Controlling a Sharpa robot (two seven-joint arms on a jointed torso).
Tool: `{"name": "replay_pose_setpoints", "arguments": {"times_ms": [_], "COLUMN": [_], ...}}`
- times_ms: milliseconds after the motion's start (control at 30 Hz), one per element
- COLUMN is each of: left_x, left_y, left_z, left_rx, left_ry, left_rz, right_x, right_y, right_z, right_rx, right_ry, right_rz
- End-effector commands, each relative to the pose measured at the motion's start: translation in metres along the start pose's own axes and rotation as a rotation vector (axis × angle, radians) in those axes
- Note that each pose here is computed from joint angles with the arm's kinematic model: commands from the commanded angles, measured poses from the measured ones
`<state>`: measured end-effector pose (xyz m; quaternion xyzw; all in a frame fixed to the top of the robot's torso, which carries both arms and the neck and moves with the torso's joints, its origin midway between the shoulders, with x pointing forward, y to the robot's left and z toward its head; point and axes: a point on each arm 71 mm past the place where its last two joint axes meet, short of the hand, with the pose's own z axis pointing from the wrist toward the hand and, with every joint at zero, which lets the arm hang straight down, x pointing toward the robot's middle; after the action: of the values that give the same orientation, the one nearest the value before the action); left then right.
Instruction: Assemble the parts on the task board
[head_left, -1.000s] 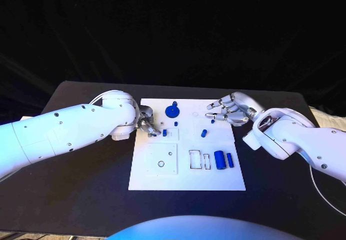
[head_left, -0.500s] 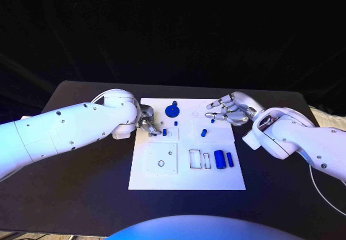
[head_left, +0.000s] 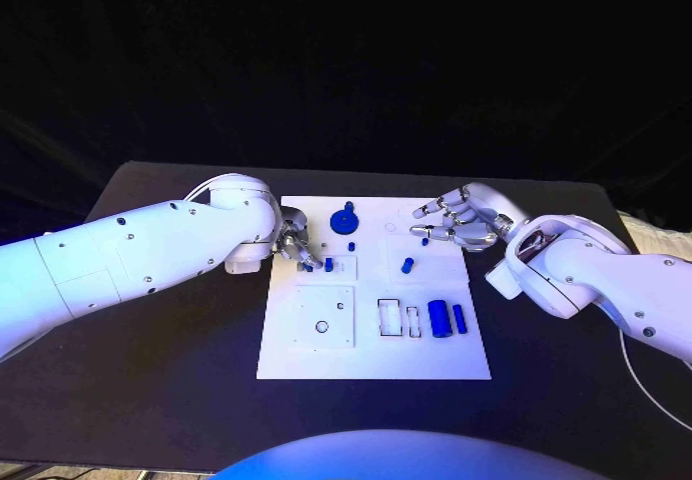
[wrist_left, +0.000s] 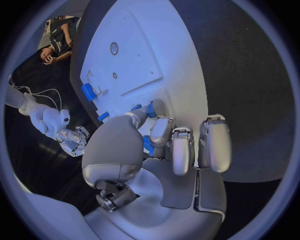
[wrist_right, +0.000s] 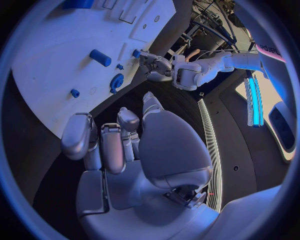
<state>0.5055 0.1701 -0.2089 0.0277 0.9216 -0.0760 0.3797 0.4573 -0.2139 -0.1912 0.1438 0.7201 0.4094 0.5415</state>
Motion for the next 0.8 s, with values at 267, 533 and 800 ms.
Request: {"name": "replay_pose_setpoints", "arguments": {"times_ms": [267, 533, 800], "left_x": [0.0159, 0.0171, 0.0177], "left_y": [0.0066, 0.0059, 0.0063], "left_z": [0.0063, 0.0058, 0.0057], "left_rx": [-0.042, -0.041, -0.042], "left_ry": [0.08, 0.093, 0.103], "left_rz": [0.06, 0.072, 0.079], "right_x": [0.0016, 0.0019, 0.0019], "right_y": [0.0008, 0.0009, 0.0009], "right_z": [-0.0002, 0.0, 0.0001], "right_rx": [-0.006, -0.006, -0.007], "right_ry": [0.016, 0.018, 0.018], "right_rz": [-0.003, -0.003, -0.003]}}
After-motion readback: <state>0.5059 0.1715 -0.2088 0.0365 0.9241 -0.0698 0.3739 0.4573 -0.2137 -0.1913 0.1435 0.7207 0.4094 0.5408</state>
